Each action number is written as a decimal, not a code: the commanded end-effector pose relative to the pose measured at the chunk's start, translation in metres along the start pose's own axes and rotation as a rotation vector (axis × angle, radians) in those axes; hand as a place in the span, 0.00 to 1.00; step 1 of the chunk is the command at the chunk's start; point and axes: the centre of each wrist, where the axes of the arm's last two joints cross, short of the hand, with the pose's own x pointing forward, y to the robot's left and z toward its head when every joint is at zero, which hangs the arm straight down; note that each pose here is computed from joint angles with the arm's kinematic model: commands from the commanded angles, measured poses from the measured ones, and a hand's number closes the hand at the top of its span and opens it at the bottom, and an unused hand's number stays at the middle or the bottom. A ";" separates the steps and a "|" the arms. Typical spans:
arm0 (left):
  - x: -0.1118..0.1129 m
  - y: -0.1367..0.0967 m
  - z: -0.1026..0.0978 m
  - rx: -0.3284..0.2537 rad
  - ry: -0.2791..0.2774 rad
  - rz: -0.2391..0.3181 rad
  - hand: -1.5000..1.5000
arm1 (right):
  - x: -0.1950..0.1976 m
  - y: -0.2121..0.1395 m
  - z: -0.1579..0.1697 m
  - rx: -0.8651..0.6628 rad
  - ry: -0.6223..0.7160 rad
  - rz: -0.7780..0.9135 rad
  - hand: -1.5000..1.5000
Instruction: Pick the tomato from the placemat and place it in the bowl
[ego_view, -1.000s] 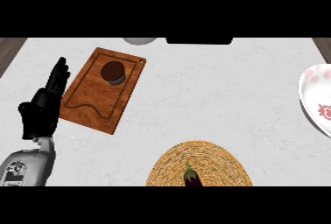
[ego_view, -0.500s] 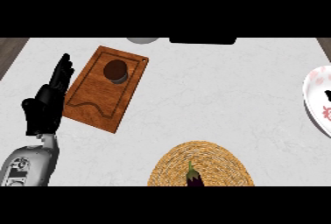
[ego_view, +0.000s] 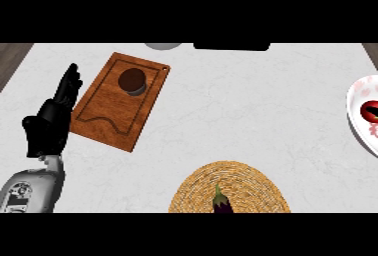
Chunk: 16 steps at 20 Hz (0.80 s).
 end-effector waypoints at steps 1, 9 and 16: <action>-0.002 -0.003 -0.009 0.018 -0.001 0.000 0.50 | -0.005 -0.021 -0.002 -0.032 -0.025 -0.096 0.00; 0.006 0.012 -0.004 0.023 0.005 -0.007 0.50 | -0.030 -0.095 0.026 -0.038 0.028 -0.240 0.00; 0.007 0.015 0.019 0.032 0.025 -0.013 0.50 | -0.058 -0.150 0.074 0.018 -0.013 -0.364 0.00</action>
